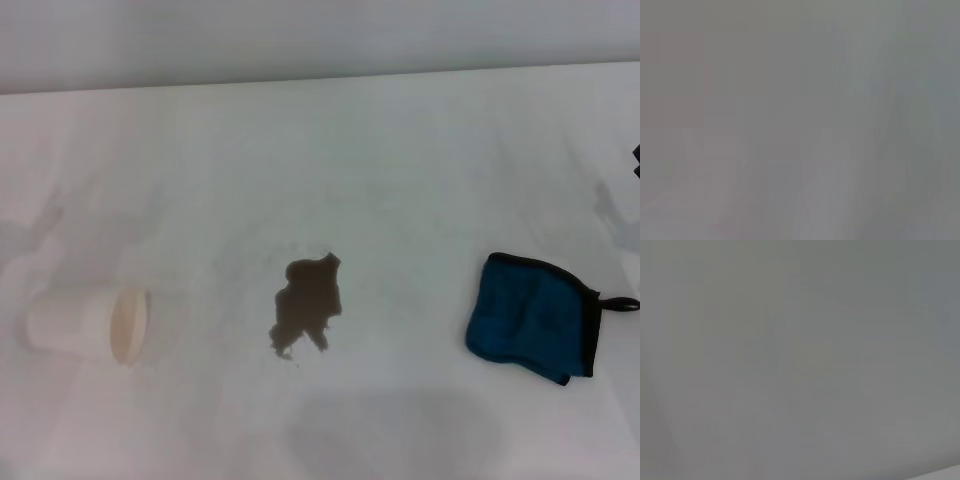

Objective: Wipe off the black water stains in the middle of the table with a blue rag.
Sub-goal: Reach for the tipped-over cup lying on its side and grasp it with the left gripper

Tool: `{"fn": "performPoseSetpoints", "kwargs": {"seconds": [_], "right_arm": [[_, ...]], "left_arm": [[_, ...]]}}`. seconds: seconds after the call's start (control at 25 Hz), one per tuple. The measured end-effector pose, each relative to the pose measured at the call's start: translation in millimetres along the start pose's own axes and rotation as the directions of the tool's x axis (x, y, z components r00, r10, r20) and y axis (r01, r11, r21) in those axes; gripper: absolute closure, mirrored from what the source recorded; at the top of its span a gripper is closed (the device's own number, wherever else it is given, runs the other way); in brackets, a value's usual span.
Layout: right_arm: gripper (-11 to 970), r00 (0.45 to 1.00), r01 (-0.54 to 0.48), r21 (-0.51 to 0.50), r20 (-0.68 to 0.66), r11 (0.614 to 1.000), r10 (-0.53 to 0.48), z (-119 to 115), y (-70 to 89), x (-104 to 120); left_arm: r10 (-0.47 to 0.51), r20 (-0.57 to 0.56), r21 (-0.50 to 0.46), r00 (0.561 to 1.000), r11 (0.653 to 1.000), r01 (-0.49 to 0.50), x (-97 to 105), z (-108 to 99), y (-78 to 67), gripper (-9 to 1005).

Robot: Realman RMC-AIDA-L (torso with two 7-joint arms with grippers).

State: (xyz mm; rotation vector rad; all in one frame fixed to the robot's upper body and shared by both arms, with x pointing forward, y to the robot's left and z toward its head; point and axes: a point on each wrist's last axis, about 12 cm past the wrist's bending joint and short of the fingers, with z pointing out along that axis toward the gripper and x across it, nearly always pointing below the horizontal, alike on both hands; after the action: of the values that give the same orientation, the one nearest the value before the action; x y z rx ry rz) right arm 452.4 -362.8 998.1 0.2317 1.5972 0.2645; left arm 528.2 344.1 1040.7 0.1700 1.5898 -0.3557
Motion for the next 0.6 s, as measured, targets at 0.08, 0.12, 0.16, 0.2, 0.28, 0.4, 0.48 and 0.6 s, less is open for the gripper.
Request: {"fn": "performPoseSetpoints", "kwargs": {"seconds": [0.08, 0.12, 0.16, 0.2, 0.28, 0.4, 0.48, 0.6], "right_arm": [[121, 1.0, 0.0, 0.003, -0.002, 1.0, 0.0, -0.2, -0.6, 0.0], [121, 1.0, 0.0, 0.003, -0.002, 1.0, 0.0, -0.2, -0.7, 0.0], [121, 1.0, 0.0, 0.003, -0.002, 1.0, 0.0, -0.2, -0.8, 0.0], [121, 1.0, 0.0, 0.003, -0.002, 1.0, 0.0, -0.3, -0.8, 0.0], [121, 1.0, -0.001, 0.004, -0.003, 1.0, 0.001, -0.3, -1.0, 0.0], [121, 1.0, 0.0, 0.002, -0.004, 1.0, 0.0, 0.0, -0.8, 0.1], [120, 1.0, 0.0, 0.002, -0.005, 1.0, 0.0, 0.2, -0.7, 0.2], [120, 1.0, -0.001, 0.003, -0.004, 1.0, 0.001, 0.2, -0.8, 0.1]], "left_arm": [[-0.009, -0.031, 0.043, 0.999, 0.999, 0.01, -10.9, 3.1, 7.6, 108], [-0.007, -0.049, 0.068, 0.999, 0.998, 0.011, -18.3, 4.4, 11.9, 108], [-0.003, -0.07, 0.093, 0.998, 0.996, 0.009, -26.2, 5.6, 15.9, 108], [-0.001, -0.08, 0.104, 0.997, 0.995, 0.009, -31.5, 6.8, 18.5, 108], [0.005, -0.123, 0.146, 0.992, 0.989, 0.013, -48.3, 9.4, 24.5, 109], [0.024, -0.179, 0.195, 0.984, 0.981, 0.012, -75.2, 12.1, 31.4, 109], [0.036, -0.195, 0.209, 0.98, 0.978, 0.006, -81.3, 12.6, 32.4, 109], [0.103, -0.278, 0.26, 0.955, 0.965, -0.029, -105.5, 14.9, 33.7, 109]]}}
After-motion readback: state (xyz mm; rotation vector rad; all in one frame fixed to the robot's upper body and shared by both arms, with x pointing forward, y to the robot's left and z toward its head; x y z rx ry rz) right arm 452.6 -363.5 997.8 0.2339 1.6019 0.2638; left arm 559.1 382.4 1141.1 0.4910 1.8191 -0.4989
